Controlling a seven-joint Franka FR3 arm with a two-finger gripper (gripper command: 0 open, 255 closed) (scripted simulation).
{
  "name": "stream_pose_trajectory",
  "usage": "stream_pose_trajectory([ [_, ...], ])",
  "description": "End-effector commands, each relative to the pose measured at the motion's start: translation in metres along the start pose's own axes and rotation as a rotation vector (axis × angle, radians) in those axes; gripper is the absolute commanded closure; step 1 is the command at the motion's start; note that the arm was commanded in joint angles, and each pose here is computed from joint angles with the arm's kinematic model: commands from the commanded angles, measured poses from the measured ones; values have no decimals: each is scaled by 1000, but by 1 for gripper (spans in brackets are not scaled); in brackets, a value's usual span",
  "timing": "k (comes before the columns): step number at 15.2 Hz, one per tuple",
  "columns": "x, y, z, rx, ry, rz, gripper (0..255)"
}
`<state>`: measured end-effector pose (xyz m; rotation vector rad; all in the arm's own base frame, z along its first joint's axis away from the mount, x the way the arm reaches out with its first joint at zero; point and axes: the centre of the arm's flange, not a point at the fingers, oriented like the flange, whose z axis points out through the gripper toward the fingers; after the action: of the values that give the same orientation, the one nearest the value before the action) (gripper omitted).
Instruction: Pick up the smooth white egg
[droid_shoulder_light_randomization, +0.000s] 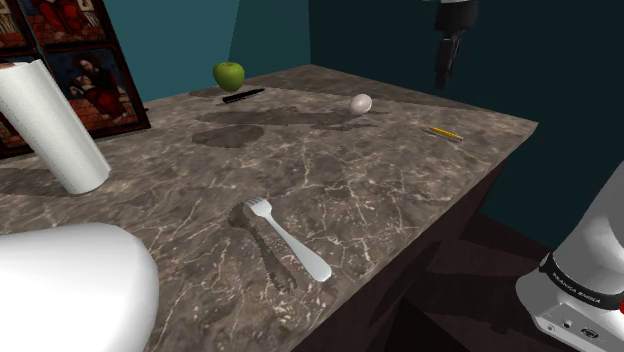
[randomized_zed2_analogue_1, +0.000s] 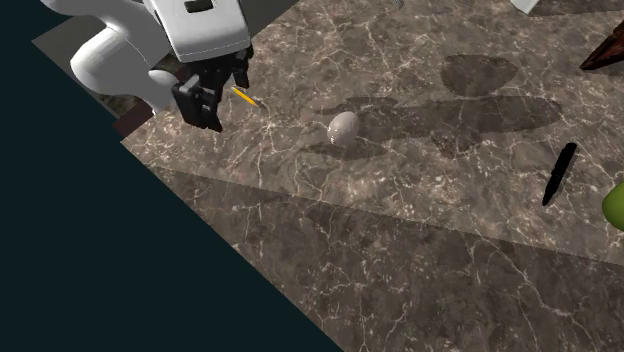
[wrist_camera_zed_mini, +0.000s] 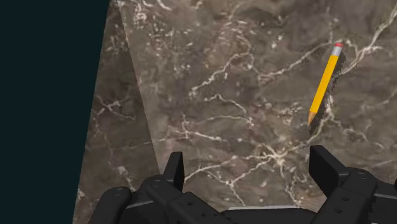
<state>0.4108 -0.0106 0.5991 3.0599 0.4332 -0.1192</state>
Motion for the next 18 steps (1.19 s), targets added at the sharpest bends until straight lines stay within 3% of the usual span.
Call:
stream_pose_trajectory([
  [1, 33, -5, -3, 3, -36, -59, 0],
  [13, 207, -64, 15, 14, -237, -392, 0],
  [18, 209, -65, 41, 14, -237, -392, 0],
])
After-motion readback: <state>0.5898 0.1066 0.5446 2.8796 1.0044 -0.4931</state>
